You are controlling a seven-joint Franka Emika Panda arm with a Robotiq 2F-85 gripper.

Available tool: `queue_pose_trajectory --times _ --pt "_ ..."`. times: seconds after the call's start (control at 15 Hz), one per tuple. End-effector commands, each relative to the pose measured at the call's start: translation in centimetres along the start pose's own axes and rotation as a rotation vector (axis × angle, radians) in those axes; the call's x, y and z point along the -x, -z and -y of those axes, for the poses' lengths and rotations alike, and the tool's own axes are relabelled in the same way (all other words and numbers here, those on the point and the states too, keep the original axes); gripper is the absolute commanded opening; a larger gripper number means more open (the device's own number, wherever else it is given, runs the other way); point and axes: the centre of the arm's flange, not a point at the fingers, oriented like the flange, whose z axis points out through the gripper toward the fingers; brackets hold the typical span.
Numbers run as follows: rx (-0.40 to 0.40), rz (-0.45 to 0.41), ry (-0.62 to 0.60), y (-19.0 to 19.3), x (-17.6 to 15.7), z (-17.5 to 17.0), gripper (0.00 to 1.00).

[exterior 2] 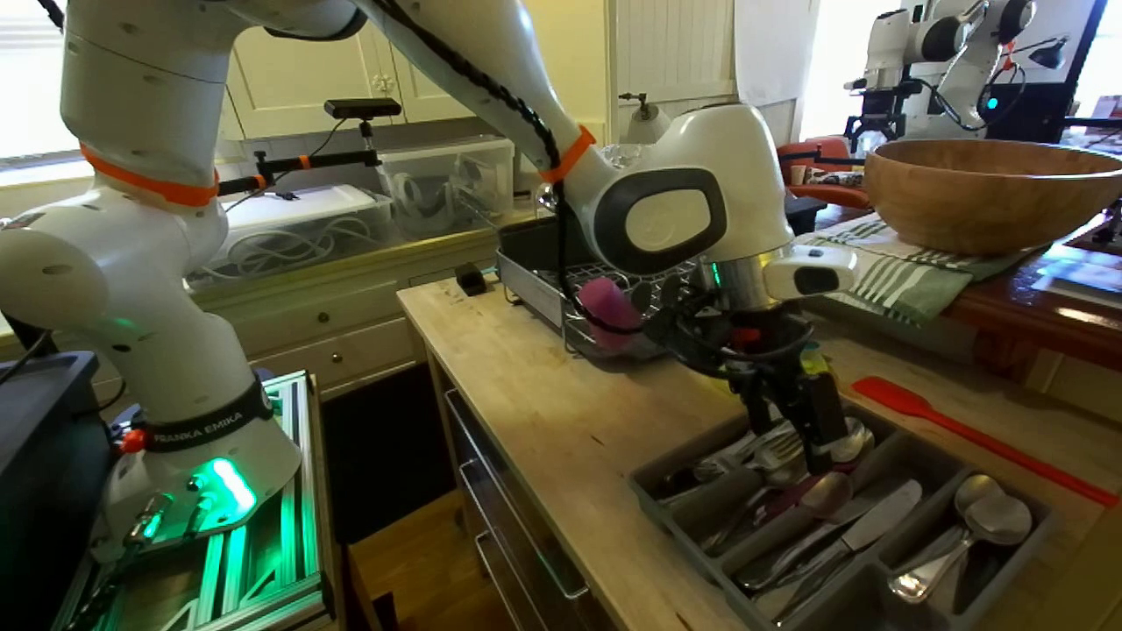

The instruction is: Put one silver spoon on the cutlery holder then remove the purple spoon from the holder and place it on the counter.

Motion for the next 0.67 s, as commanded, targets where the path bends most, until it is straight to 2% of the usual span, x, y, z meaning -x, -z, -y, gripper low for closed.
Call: queue_pose_trajectory --times 0.0,0.6 --pt "-0.050 0.025 -0.087 -1.8 0.9 -0.3 1.00" --pt "-0.093 0.015 -0.252 -2.5 0.2 -2.3 1.00"
